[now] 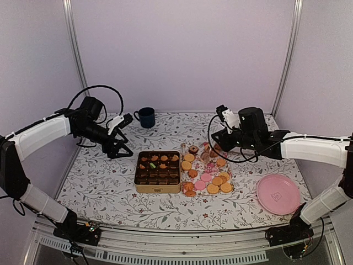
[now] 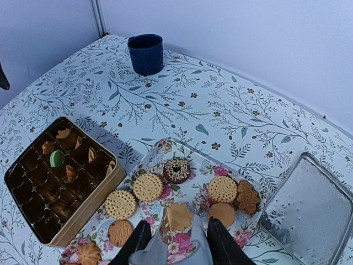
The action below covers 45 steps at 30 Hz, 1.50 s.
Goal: Pack the cookies
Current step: Pick up the fake cookies from the plate.
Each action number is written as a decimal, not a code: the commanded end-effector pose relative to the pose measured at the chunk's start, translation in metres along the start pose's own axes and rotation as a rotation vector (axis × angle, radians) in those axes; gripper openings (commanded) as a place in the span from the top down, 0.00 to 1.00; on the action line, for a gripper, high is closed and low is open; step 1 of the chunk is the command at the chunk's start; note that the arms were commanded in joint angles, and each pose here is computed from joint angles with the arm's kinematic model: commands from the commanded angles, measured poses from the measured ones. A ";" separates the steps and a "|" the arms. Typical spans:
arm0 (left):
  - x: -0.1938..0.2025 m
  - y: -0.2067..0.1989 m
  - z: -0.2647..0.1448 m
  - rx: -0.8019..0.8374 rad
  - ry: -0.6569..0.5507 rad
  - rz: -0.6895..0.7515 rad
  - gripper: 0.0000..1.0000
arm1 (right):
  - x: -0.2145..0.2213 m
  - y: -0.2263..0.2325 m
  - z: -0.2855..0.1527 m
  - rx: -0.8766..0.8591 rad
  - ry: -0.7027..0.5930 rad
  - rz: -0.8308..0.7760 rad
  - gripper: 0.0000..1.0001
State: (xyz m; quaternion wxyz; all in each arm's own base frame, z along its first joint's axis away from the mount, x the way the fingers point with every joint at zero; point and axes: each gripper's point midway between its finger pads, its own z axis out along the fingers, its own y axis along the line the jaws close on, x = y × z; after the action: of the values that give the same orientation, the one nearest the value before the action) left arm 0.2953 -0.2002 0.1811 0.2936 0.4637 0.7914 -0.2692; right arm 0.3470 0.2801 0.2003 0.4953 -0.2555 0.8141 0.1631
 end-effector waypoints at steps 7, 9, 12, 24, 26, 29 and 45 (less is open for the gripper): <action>-0.007 0.000 -0.004 0.006 -0.034 0.013 0.09 | -0.013 -0.003 0.009 0.048 -0.117 0.031 0.66; -0.006 0.000 -0.004 0.006 -0.033 0.013 0.09 | -0.011 -0.001 0.013 0.036 -0.117 0.045 0.66; -0.006 -0.001 -0.005 0.007 -0.031 0.015 0.09 | -0.003 0.001 0.019 0.029 -0.097 0.058 0.66; -0.006 -0.003 -0.005 0.015 -0.036 0.020 0.09 | 0.020 0.007 0.014 -0.013 -0.045 0.101 0.61; -0.006 -0.003 -0.005 0.016 -0.037 0.019 0.09 | 0.022 0.011 0.011 -0.035 -0.042 0.121 0.63; -0.005 -0.003 -0.005 0.017 -0.036 0.018 0.10 | 0.026 0.014 0.009 -0.054 -0.035 0.149 0.67; -0.005 -0.004 -0.004 0.019 -0.038 0.018 0.10 | 0.019 0.008 -0.005 -0.028 -0.064 0.192 0.91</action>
State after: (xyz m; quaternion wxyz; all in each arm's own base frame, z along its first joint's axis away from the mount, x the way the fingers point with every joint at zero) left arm 0.2931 -0.2029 0.1834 0.2947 0.4662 0.7857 -0.2802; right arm 0.3356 0.2829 0.1696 0.4876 -0.1858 0.8231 0.2242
